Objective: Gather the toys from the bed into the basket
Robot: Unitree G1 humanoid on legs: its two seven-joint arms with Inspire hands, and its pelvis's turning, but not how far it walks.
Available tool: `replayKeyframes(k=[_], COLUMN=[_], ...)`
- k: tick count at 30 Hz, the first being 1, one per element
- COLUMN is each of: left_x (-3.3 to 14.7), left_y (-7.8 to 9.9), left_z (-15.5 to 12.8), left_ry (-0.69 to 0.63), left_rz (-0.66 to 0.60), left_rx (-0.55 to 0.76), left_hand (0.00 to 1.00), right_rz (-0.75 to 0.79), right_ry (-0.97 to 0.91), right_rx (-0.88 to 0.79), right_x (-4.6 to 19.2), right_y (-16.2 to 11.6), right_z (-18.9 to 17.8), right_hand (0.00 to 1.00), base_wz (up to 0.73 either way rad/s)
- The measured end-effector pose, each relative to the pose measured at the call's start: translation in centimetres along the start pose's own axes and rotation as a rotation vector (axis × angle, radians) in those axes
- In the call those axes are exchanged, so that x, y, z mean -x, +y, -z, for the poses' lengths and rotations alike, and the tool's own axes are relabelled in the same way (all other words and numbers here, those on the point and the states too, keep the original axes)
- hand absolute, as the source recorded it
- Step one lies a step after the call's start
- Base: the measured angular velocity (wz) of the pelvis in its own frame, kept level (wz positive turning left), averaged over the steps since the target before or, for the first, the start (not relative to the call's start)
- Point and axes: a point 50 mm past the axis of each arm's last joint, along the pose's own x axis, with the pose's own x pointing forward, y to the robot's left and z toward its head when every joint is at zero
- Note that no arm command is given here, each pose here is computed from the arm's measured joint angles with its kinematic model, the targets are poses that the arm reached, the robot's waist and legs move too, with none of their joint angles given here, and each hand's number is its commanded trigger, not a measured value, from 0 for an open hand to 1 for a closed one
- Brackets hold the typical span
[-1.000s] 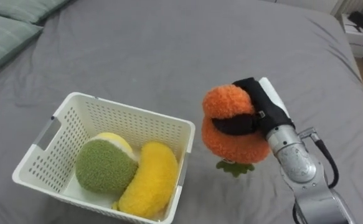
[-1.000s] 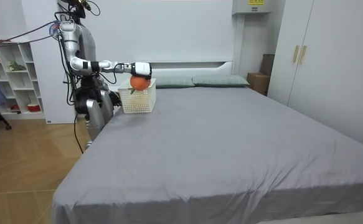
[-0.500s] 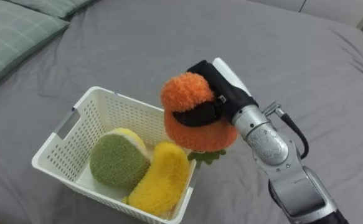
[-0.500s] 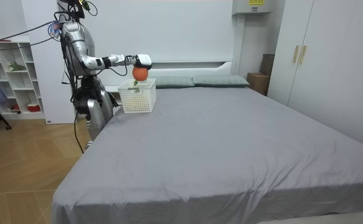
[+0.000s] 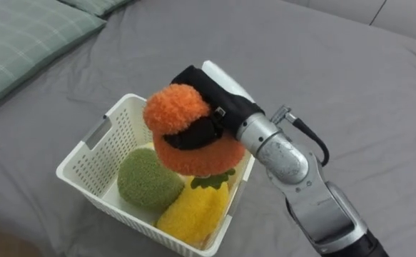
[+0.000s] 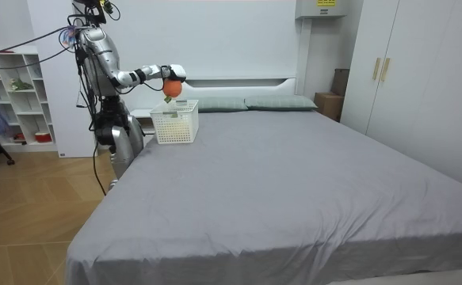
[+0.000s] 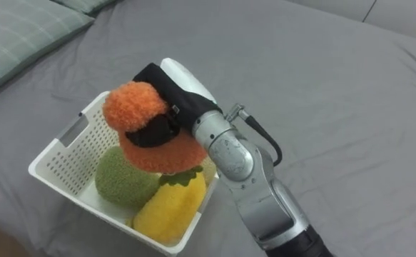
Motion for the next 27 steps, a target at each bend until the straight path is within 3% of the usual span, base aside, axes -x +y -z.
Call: replayKeyframes(k=[3,6,8,9,10,27], left_x=[0.0,0.0,0.0,0.0,0.0,0.2], left_y=[-0.1,0.0,0.0,0.0,-0.1,-0.5], left_z=[-0.1,-0.2,-0.4,-0.5,-0.6,-0.3], left_ry=[-0.003,-0.005,-0.02,-0.023,-0.029,-0.012], left_rz=[0.011,0.013,0.006,0.006,0.006,0.015], left_rx=[-0.006,-0.013,-0.042,-0.044,-0.058,-0.058], left_hand=[0.0,0.0,0.0,0.0,0.0,0.0], right_rz=[-0.014,-0.03,-0.04,-0.042,-0.046,-0.048], right_ry=[-0.002,-0.005,-0.01,-0.011,-0.012,0.114], right_rx=[0.0,0.001,-0.001,-0.003,-0.002,0.008], right_x=[0.0,-0.1,-0.1,-0.1,-0.2,-0.3], right_y=[0.2,0.4,0.6,0.7,0.8,1.6], right_z=[-0.1,-0.1,-0.3,-0.3,-0.3,2.6], right_hand=[1.0,0.84,0.51,0.29,0.0,0.0], base_wz=[0.0,0.01,0.06,0.07,0.06,0.08])
